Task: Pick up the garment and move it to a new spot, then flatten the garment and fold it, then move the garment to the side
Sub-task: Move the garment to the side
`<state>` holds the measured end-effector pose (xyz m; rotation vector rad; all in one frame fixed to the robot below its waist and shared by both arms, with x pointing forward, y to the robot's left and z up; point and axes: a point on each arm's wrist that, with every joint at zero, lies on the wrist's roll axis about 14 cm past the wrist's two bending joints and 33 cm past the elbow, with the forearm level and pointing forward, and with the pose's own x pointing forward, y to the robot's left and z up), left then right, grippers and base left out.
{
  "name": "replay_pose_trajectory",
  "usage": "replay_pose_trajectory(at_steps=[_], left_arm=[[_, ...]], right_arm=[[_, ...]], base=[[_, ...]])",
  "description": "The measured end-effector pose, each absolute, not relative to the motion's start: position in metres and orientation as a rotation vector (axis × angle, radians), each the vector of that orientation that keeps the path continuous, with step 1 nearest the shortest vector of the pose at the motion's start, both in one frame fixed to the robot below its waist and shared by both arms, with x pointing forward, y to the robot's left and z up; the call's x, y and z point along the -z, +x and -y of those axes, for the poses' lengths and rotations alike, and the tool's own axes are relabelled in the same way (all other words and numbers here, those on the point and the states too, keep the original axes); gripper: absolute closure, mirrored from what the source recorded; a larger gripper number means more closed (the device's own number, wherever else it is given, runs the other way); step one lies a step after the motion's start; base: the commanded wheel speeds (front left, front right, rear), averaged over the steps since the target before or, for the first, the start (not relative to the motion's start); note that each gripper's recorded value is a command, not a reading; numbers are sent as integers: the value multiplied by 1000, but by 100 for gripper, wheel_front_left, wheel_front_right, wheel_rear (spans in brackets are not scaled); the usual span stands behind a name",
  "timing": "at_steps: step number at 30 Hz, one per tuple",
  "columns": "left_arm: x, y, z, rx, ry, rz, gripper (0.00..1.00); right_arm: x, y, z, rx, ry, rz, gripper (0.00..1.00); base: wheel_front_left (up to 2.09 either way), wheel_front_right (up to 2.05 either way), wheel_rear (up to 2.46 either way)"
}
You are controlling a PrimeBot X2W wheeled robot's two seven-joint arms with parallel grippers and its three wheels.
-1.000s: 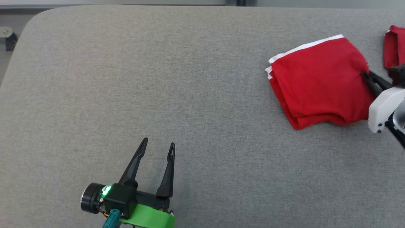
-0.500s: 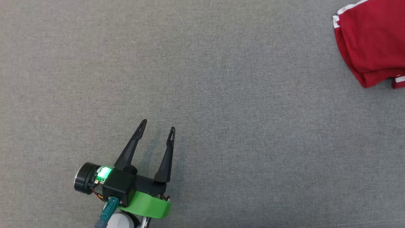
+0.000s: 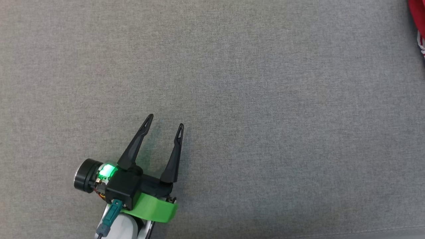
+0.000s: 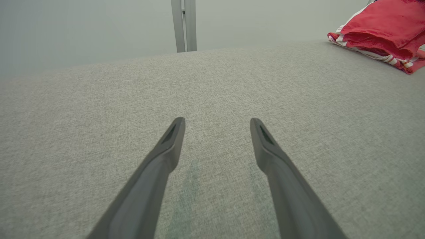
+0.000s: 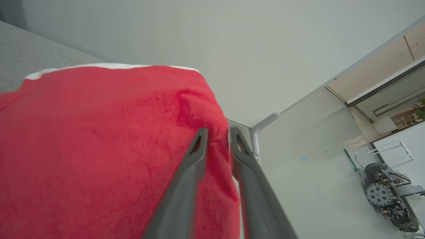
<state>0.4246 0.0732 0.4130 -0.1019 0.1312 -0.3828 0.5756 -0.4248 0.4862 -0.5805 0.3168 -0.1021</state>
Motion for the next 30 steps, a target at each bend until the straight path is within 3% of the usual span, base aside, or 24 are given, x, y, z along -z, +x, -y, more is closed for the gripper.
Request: replay_pose_trajectory(at_steps=[6, 10, 21, 30], left_arm=[[-420, 427, -72, 389, -96, -109, 0], [-430, 424, -76, 373, -97, -92, 0], [-459, 388, -97, 269, -118, -57, 0], [-483, 362, -110, 207, -157, -1, 0]], right_arm=[[-524, 594, 415, 120, -617, -187, 0], [-504, 588, 366, 44, -535, -141, 0], [-470, 510, 222, -175, -219, -79, 0], [-490, 447, 159, -266, -63, 2, 0]], base=[[0, 0, 0], [0, 0, 0], [0, 0, 0], [0, 0, 0]])
